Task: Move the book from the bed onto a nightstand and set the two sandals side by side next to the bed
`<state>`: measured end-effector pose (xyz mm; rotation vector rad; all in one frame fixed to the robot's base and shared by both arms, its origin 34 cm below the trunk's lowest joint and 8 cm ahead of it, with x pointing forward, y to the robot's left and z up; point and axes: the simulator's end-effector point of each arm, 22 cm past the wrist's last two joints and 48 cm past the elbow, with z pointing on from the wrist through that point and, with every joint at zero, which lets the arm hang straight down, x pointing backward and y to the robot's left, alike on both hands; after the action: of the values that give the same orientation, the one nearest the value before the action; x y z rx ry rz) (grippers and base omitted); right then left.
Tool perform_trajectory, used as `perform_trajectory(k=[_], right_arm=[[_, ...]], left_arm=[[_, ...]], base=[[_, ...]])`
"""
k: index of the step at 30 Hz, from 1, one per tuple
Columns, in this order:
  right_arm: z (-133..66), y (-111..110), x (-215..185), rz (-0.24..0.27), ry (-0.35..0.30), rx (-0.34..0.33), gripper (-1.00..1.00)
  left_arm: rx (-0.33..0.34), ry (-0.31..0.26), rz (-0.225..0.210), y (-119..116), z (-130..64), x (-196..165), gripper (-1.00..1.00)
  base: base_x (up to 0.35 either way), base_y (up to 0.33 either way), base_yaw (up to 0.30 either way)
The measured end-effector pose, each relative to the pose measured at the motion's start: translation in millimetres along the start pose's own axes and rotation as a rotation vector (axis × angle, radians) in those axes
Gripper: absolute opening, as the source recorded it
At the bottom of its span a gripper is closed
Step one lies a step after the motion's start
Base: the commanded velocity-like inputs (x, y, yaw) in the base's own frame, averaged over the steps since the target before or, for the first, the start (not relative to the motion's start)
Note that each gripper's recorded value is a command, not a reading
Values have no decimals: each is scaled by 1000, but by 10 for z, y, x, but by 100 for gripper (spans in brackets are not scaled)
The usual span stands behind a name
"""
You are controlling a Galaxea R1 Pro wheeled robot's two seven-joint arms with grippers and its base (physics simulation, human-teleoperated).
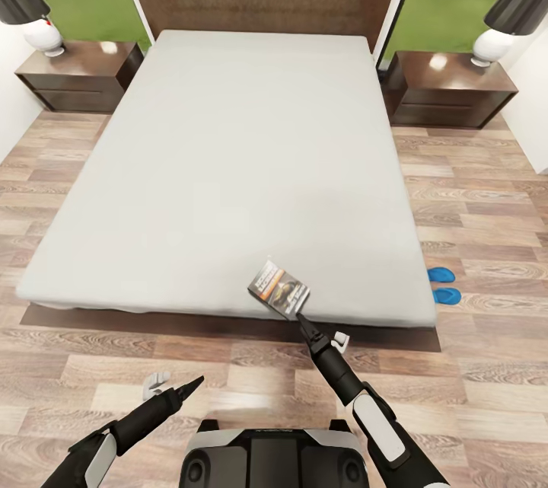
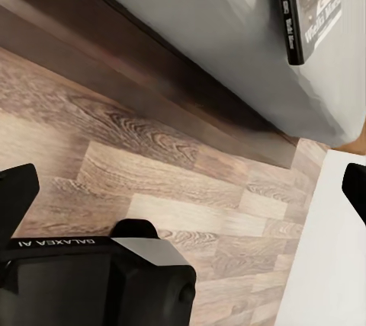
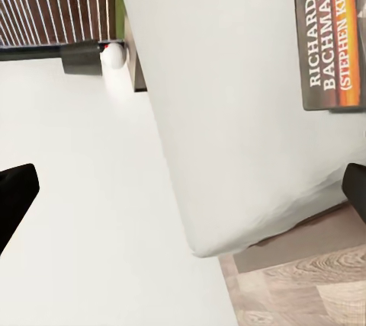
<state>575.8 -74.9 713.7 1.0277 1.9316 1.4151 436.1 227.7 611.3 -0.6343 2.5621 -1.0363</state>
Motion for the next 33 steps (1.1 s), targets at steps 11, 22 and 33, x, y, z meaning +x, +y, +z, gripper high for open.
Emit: perform_trajectory(k=[11, 22, 33], right_arm=[[21, -11, -3, 1, 0, -1, 100], [79, -71, -32, 1, 0, -1, 100], [101, -94, -41, 1, 0, -1, 100]], left_arm=[[-1, 1, -1, 12, 20, -10, 100], [-1, 1, -1, 52, 92, -40, 100], [1, 1, -2, 65, 119, -48, 100]], base=[[10, 0, 0], [0, 0, 0], [0, 0, 0]])
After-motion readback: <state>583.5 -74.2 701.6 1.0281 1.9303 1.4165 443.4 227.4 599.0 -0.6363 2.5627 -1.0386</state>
